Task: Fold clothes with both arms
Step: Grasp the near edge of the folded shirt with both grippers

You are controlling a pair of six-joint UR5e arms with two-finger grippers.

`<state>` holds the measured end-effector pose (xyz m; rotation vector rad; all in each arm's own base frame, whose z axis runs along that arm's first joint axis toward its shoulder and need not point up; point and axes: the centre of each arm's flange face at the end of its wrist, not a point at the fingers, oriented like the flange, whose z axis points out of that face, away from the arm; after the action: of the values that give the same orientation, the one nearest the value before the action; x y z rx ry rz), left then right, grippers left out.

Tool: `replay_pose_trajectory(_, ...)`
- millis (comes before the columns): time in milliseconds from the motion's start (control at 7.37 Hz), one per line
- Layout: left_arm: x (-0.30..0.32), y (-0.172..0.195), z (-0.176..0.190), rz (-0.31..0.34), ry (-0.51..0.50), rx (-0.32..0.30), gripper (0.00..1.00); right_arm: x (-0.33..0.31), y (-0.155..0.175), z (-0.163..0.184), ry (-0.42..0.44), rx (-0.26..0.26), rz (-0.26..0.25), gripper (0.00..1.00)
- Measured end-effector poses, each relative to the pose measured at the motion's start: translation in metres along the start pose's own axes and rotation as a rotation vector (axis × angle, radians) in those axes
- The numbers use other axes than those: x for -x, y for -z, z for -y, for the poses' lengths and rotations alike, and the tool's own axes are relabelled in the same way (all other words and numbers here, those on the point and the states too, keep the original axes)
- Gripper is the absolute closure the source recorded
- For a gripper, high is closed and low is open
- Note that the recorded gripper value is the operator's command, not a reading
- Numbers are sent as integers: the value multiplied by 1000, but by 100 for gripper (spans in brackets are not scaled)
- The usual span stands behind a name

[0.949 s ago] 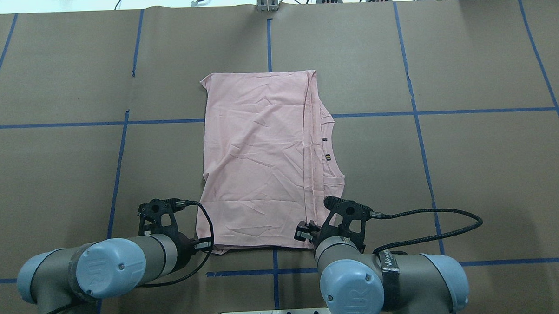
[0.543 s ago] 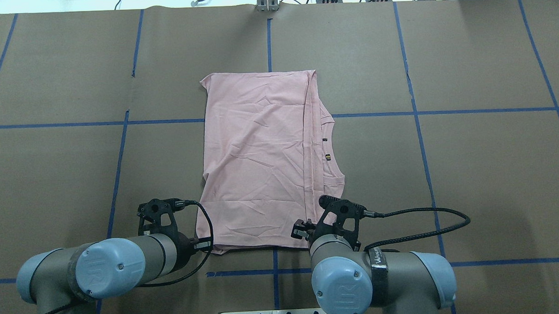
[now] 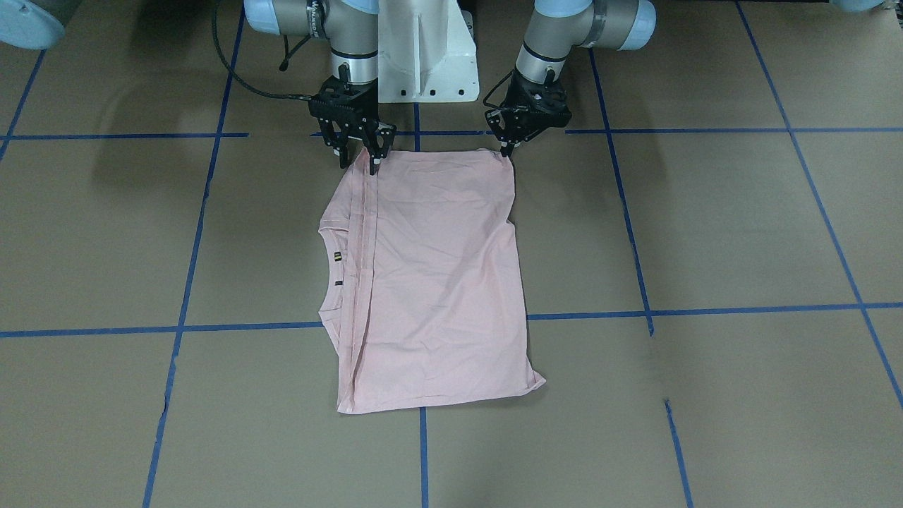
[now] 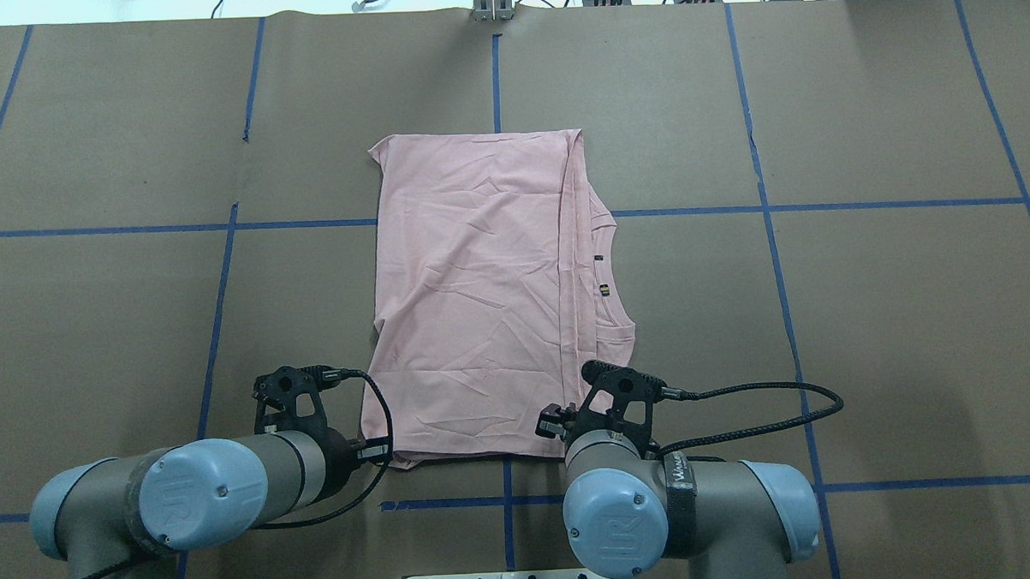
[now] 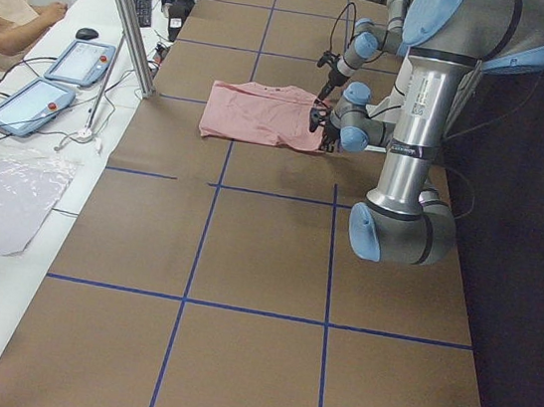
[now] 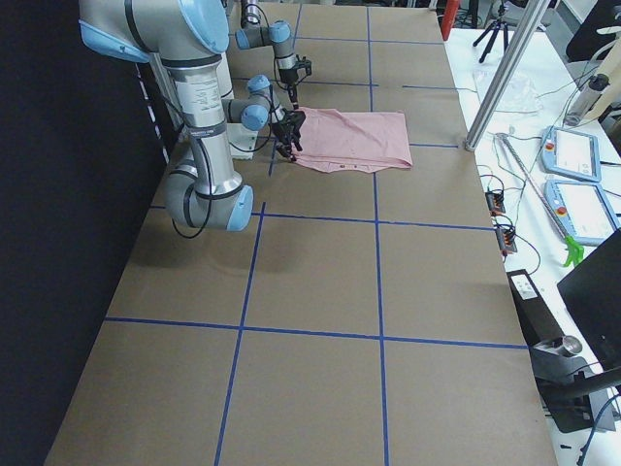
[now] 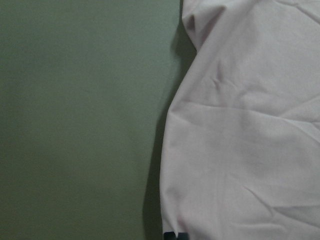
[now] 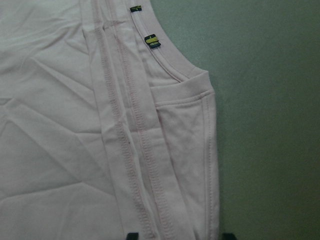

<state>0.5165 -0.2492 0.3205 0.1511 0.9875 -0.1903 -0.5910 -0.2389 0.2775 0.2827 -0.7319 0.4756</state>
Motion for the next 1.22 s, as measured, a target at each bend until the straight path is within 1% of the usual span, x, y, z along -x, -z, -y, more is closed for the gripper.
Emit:
replay_pose_trajectory(136,0,0,0,0,0,0,100,2,0,0,0,0,0,40)
replay_pose_trajectory(271,0,0,0,0,0,0,100,2,0,-1,0,0,0,45)
replay_pose_trajectory(407,0,0,0,-1,0,0,100,2,0,-1,0,0,-1,52)
replay_pose_trajectory(543,0,0,0,-1,0,0,100,2,-1,-1,0,1,-2,67)
replay_pose_trajectory(678,0,0,0,0,0,0,100,2,-1,-1,-1,0,-2,77)
replay_pose_trajectory(814,0,1,0,0,0,0,100,2,-2,-1,-2,0,-5,96)
replay_pose_trajectory(949,0,1,0,-1,0,0,100,2,-3,-1,-2,-1,-8,100)
replay_pose_trajectory(1221,-1,2,0,-2,0,0,100,1,-4,-1,0,-2,-11,100)
